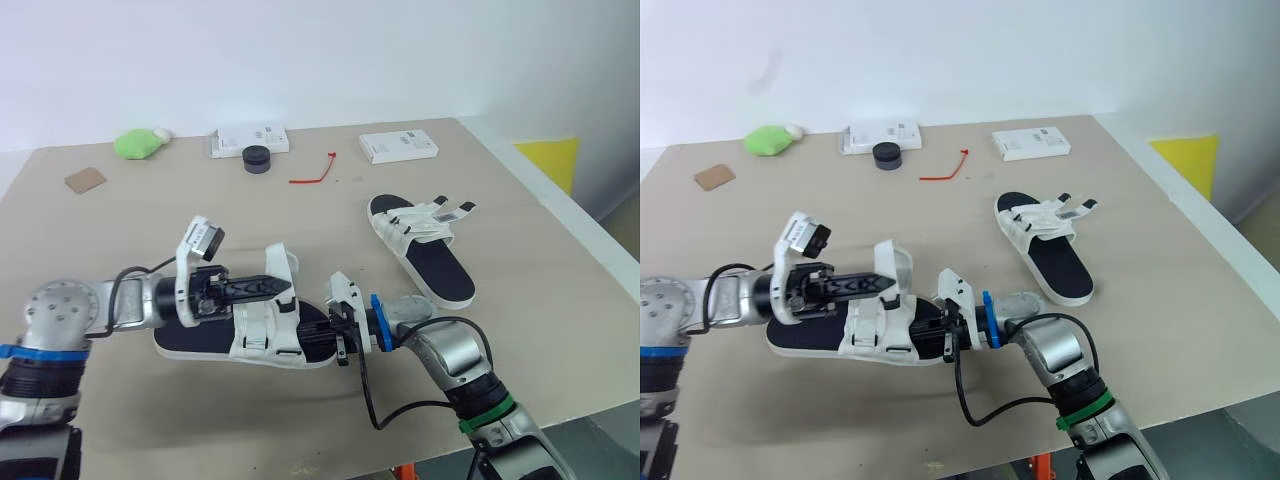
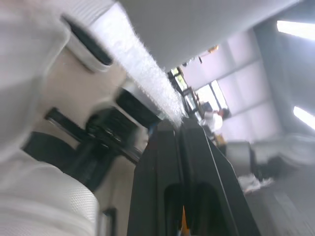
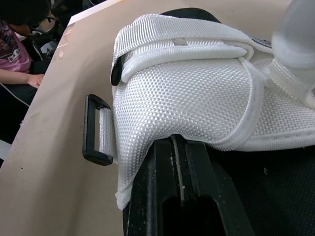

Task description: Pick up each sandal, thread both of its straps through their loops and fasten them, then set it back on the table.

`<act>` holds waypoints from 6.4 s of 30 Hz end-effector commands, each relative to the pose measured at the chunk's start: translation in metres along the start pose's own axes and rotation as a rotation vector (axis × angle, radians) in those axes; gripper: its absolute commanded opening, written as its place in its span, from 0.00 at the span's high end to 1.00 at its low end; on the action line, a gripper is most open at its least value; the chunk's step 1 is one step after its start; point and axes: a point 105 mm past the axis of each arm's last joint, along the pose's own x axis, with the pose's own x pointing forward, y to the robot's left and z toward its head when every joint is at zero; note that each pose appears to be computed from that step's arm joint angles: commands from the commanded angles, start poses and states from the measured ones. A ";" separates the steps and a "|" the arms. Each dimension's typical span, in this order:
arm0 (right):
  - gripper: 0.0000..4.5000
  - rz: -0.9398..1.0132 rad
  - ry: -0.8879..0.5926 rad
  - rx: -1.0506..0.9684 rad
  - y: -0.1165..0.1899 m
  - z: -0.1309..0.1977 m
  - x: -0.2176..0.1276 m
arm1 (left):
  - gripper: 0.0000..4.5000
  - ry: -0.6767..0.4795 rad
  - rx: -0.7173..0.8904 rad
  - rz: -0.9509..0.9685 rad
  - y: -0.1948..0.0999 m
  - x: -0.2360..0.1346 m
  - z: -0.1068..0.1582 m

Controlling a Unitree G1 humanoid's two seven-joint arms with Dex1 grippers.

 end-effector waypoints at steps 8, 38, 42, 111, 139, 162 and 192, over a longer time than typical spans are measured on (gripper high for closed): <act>1.00 -0.004 0.122 0.198 0.014 -0.054 0.009 | 0.98 0.221 -0.062 0.038 0.015 0.002 -0.031; 1.00 0.021 0.052 0.250 0.045 -0.052 0.029 | 0.98 0.494 0.261 0.025 0.007 -0.007 -0.058; 1.00 0.023 0.051 0.247 0.045 -0.052 0.030 | 0.98 0.513 0.267 0.023 0.008 -0.011 -0.059; 1.00 0.056 0.211 0.041 0.004 -0.050 0.007 | 0.98 0.452 0.742 0.108 0.016 -0.028 -0.096; 1.00 0.061 0.202 0.020 0.001 -0.045 0.010 | 0.15 0.206 0.381 0.117 0.013 -0.021 -0.057; 1.00 0.050 0.191 0.027 0.001 -0.045 0.011 | 0.27 0.204 0.358 0.173 0.010 0.011 -0.029; 1.00 0.060 0.180 0.030 0.003 -0.043 0.013 | 0.79 0.311 0.510 0.113 0.004 0.001 -0.054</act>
